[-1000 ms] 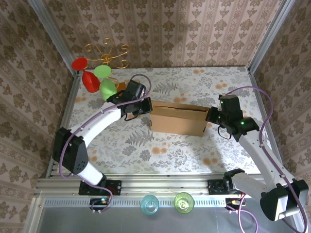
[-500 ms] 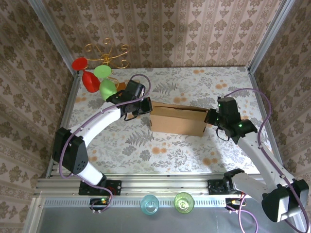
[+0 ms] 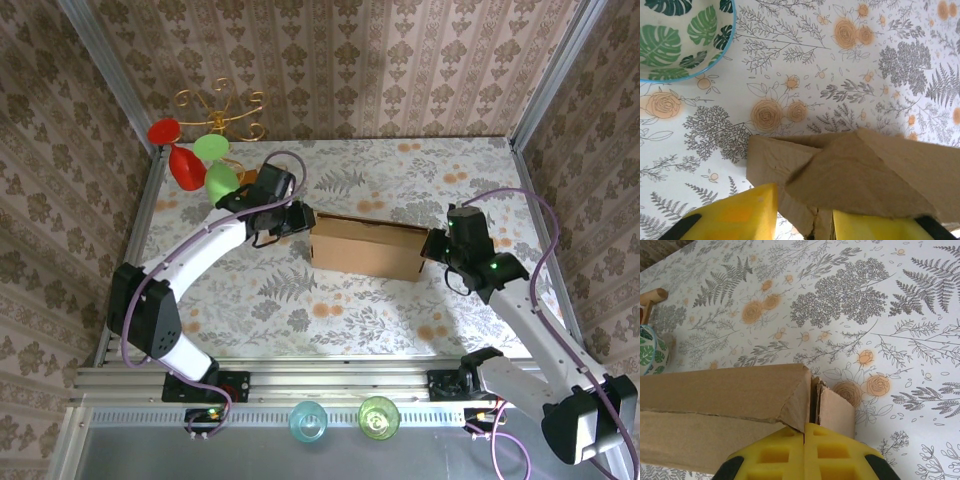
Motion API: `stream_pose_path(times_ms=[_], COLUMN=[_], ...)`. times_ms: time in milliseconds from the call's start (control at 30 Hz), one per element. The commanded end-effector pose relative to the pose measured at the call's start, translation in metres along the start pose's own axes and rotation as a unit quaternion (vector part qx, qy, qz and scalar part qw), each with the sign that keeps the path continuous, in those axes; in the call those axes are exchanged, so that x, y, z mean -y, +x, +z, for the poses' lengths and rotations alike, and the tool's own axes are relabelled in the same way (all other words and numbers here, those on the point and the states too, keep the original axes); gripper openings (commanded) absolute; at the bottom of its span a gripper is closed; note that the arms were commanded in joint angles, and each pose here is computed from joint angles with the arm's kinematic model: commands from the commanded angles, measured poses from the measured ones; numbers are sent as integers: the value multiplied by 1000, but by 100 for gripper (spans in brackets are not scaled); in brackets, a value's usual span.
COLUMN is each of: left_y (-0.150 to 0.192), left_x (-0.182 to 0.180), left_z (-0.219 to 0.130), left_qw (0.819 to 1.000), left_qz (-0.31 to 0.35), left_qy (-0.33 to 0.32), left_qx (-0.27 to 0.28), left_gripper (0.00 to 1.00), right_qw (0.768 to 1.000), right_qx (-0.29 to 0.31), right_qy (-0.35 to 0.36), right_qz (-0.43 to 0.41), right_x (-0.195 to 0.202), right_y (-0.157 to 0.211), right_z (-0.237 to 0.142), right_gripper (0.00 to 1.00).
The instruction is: Fold the paper box
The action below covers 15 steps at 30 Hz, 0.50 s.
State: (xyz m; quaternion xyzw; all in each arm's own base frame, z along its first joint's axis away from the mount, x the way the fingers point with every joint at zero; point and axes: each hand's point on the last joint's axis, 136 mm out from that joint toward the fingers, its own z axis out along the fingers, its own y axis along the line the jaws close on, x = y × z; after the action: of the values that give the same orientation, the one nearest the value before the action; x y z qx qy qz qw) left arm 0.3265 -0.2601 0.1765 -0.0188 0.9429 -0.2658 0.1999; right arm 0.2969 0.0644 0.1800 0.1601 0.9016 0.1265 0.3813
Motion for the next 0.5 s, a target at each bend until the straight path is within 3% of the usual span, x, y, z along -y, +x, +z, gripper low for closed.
stream_pose_path(times_ms=[0,300,467], left_y=[1,3,-5], left_x=[7,-1,-9], left_z=[-30,-72,-71], left_qw=[1000,997,984], left_qz=[11,71,178], left_qy=[12,16,2], left_qx=[9,22,8], left_gripper=[38,44,39], right_qw=[999,999,999], right_qx=[-33,-34,-34], right_qy=[41,30,22], right_qz=[-9,-17,-24], right_x=[15,7,2], right_y=[13,7,4], right_z=[3,3,1], right_gripper=[0,0,0])
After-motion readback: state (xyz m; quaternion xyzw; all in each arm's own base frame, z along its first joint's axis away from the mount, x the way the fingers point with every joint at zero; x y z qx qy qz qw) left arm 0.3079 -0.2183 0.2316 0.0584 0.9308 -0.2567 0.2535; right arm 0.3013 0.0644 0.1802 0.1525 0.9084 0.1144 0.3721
